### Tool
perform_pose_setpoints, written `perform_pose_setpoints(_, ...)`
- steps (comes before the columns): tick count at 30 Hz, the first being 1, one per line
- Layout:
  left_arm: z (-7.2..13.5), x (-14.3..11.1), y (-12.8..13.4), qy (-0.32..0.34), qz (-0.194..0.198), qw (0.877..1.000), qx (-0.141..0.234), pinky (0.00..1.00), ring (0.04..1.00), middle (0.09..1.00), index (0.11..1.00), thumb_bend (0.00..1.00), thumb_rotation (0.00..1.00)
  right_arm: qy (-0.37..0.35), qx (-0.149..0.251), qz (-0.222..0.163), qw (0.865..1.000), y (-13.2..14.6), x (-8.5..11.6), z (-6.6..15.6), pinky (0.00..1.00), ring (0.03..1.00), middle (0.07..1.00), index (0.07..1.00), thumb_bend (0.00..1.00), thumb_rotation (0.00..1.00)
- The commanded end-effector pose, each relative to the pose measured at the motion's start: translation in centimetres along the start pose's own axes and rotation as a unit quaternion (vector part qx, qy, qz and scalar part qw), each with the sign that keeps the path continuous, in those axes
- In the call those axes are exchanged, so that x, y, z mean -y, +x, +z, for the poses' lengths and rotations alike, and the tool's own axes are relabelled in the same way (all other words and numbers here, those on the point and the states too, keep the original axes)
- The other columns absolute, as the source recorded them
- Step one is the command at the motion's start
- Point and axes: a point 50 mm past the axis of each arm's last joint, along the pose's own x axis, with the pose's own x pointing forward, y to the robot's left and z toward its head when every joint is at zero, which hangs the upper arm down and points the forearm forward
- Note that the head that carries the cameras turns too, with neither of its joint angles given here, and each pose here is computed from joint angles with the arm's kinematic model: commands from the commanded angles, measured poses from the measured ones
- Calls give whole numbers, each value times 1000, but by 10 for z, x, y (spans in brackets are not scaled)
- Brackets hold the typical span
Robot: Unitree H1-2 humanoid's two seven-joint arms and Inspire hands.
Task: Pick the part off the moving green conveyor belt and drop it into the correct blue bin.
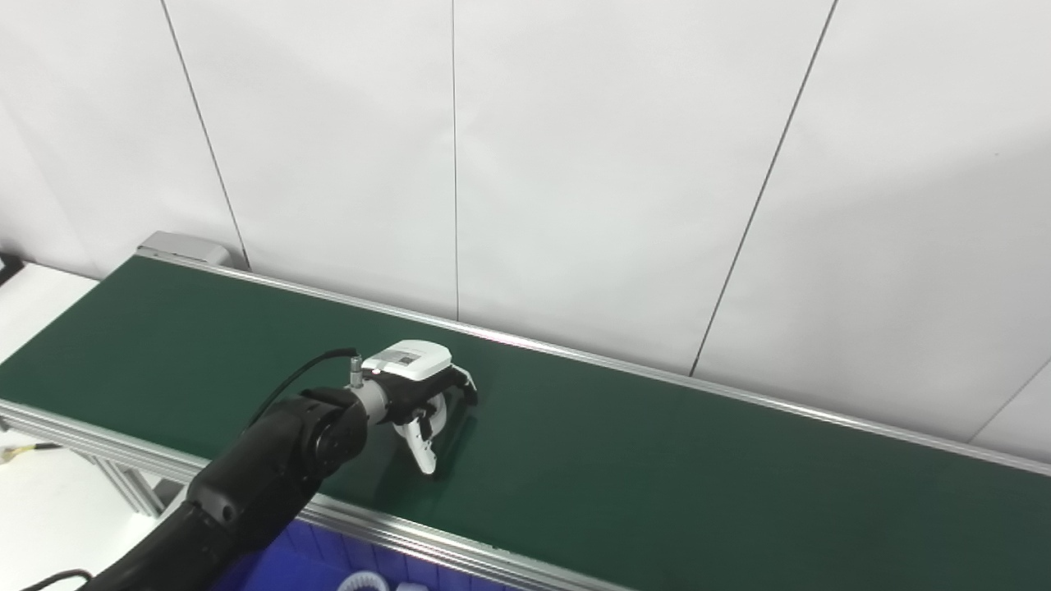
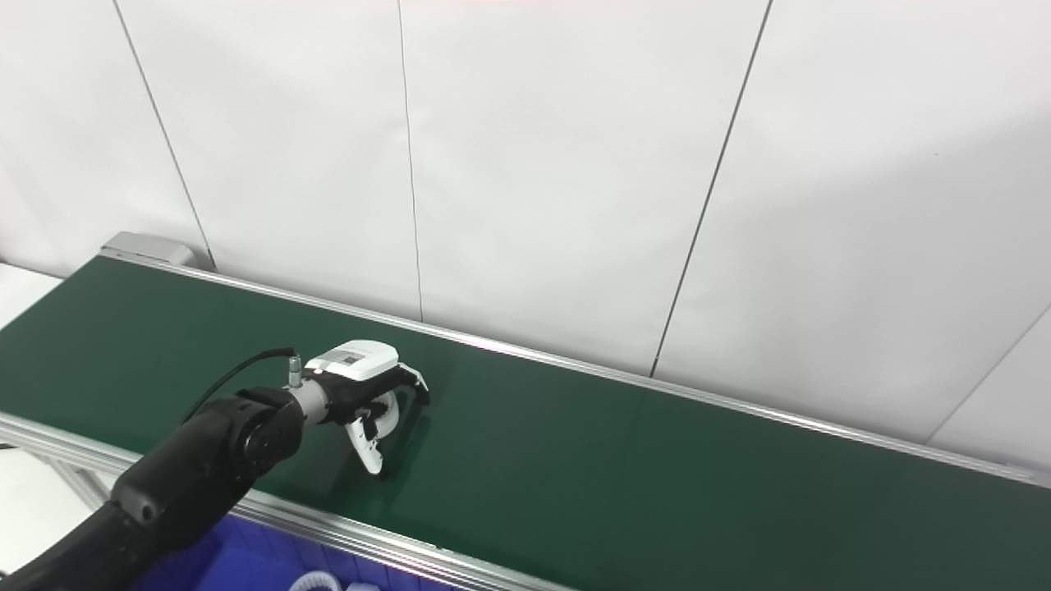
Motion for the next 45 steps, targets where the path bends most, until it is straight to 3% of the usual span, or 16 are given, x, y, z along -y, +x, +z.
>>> perform_pose_setpoints(1, -3, -19, 0, 12, 34, 999, 4, 799, 851, 853, 743, 892, 0, 4, 42, 2, 999, 3, -2, 12, 783, 855, 896, 967, 274, 938)
perform_pose_setpoints(25, -3, -20, 1, 7, 50, 999, 9, 821, 827, 836, 735, 842, 0, 5, 42, 3, 999, 3, -1, 12, 785, 859, 896, 965, 255, 918)
perform_pose_setpoints(30, -3, -18, 1, 11, 76, 997, 24, 692, 667, 687, 646, 751, 0, 4, 42, 1, 999, 2, -1, 12, 781, 855, 897, 962, 256, 912)
perform_pose_setpoints(32, -3, -16, 1, 9, 85, 996, 30, 615, 527, 538, 530, 558, 0, 3, 41, 2, 999, 2, -1, 12, 779, 853, 897, 961, 251, 915)
perform_pose_setpoints(33, -3, -15, 2, 3, 93, 995, 39, 602, 495, 518, 516, 531, 0, 3, 42, 2, 999, 2, -1, 12, 779, 853, 897, 961, 250, 917)
perform_pose_setpoints(38, -6, -11, 4, -19, 108, 992, 65, 589, 504, 496, 457, 501, 0, 2, 43, 2, 999, 1, 0, 13, 770, 845, 890, 962, 246, 912)
perform_pose_setpoints(45, -4, -10, 5, -21, 111, 991, 68, 586, 514, 497, 445, 500, 0, 3, 43, -1, 999, 1, 0, 13, 771, 847, 891, 961, 247, 901)
